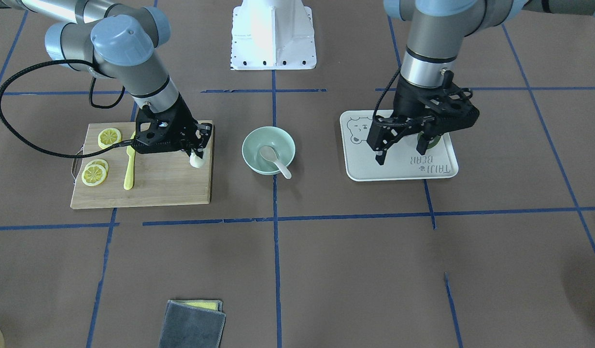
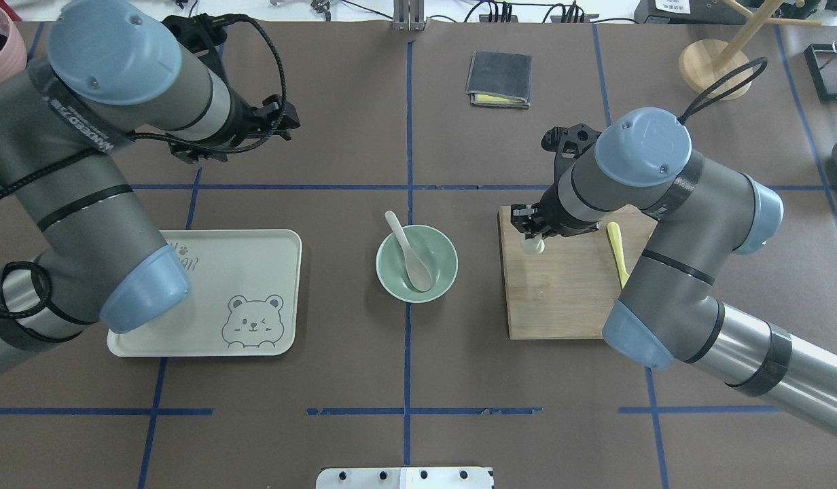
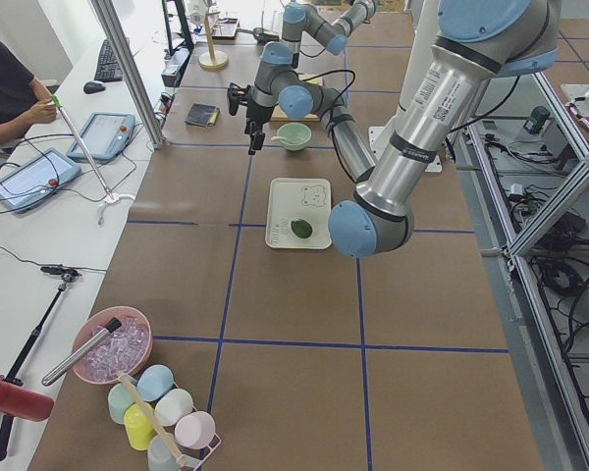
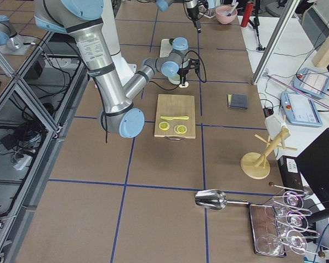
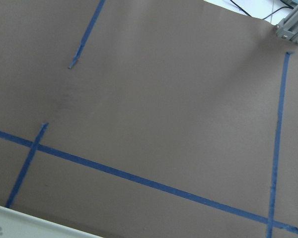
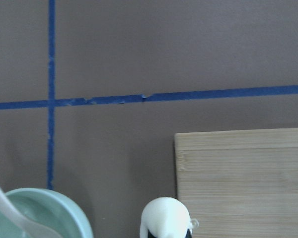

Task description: Put spoon and bun in bowl

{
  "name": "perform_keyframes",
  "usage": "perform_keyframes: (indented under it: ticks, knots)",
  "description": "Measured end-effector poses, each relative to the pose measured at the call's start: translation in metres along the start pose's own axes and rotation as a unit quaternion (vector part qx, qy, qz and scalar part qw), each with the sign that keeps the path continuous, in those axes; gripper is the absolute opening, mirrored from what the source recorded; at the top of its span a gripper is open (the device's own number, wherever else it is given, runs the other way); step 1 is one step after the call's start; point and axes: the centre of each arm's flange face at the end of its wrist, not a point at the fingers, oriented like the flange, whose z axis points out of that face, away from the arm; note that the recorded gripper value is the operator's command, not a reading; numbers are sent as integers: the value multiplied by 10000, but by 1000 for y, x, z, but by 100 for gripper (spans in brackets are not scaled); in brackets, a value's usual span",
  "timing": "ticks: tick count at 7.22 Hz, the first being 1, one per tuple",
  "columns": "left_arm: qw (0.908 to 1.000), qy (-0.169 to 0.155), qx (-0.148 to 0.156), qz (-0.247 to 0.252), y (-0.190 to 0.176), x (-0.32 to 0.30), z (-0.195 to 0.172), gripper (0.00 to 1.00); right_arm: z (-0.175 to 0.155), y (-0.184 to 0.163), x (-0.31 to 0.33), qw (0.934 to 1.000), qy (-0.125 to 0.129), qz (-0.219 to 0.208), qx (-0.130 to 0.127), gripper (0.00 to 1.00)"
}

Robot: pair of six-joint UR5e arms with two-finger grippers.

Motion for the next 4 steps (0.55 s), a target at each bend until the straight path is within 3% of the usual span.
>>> perform_keyframes:
  ticks: [2,4]
  knots:
    - [9954,-403,-9,867,-32,-91,1,100,-6,9,-49,9994,-272,-221,29,0]
    - [9860,-680,-123,1514,-64,-176,-8,100,3,31,-88,9984,-338,-436,143,0]
